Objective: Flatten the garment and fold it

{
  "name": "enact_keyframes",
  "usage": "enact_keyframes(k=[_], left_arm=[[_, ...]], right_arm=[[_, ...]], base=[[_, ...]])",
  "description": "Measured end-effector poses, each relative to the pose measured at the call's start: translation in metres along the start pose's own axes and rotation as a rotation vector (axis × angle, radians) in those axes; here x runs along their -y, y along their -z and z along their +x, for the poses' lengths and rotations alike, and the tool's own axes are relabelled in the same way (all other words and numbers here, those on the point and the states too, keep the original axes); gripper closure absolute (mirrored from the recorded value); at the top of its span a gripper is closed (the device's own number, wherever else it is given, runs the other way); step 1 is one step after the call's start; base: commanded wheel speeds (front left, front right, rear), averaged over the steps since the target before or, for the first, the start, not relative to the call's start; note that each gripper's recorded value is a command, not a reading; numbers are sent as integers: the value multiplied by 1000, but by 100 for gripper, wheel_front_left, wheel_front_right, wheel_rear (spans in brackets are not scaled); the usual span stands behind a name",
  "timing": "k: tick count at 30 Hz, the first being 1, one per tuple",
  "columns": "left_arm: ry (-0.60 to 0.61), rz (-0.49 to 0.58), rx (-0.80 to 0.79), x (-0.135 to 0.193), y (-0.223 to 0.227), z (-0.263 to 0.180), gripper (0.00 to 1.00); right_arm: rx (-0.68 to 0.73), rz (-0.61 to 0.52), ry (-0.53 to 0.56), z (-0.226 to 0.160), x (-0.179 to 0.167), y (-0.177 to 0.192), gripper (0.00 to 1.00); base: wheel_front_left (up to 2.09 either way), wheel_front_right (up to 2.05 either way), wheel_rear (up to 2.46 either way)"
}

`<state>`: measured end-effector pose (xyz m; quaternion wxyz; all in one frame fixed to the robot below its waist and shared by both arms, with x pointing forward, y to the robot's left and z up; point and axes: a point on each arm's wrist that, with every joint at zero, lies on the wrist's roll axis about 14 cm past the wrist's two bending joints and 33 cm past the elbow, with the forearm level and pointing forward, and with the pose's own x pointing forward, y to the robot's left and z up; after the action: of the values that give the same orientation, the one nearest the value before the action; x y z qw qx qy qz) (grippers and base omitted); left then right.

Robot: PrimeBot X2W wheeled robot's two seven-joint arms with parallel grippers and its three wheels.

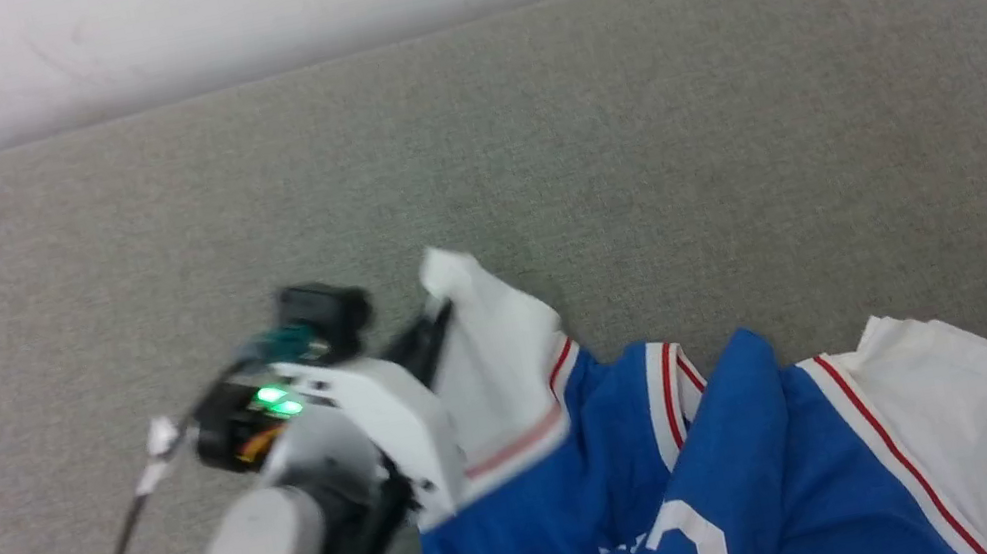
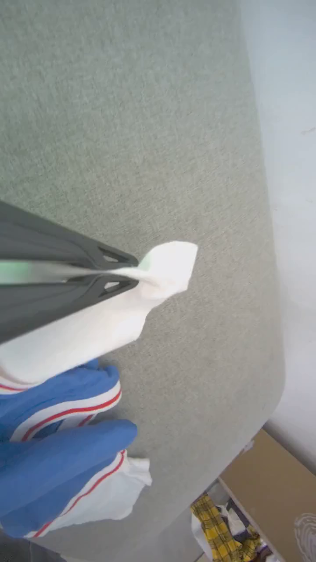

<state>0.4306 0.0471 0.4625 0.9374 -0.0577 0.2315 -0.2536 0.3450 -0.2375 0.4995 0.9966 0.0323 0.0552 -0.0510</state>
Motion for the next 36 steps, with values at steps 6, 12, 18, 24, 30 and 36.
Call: enact_keyframes(k=[6,12,18,24,30,36], left_arm=[[-310,-70,223,-84,-51,-54,100],[-650,-165,197,-153,5,-138,100],[-603,-275,168,-124,34,-144,100],[-552,-272,197,-114,22,-128,100],[-520,-246,220,-115,7,-112,100],[-509,-256,194,-116,13,-101,100]], right_arm=[[36,7,-29,1,-8,-10,0],[13,5,-35,0,-9,-5,0],[-40,-14,-81,10,-24,4,0],[-113,-42,-190,41,-66,2,0],[-403,-141,-279,66,-85,41,0],[-707,-213,-333,65,-77,95,0]], base=[[0,0,0],[0,0,0],[0,0,0],[0,0,0],[0,0,0],[0,0,0]])
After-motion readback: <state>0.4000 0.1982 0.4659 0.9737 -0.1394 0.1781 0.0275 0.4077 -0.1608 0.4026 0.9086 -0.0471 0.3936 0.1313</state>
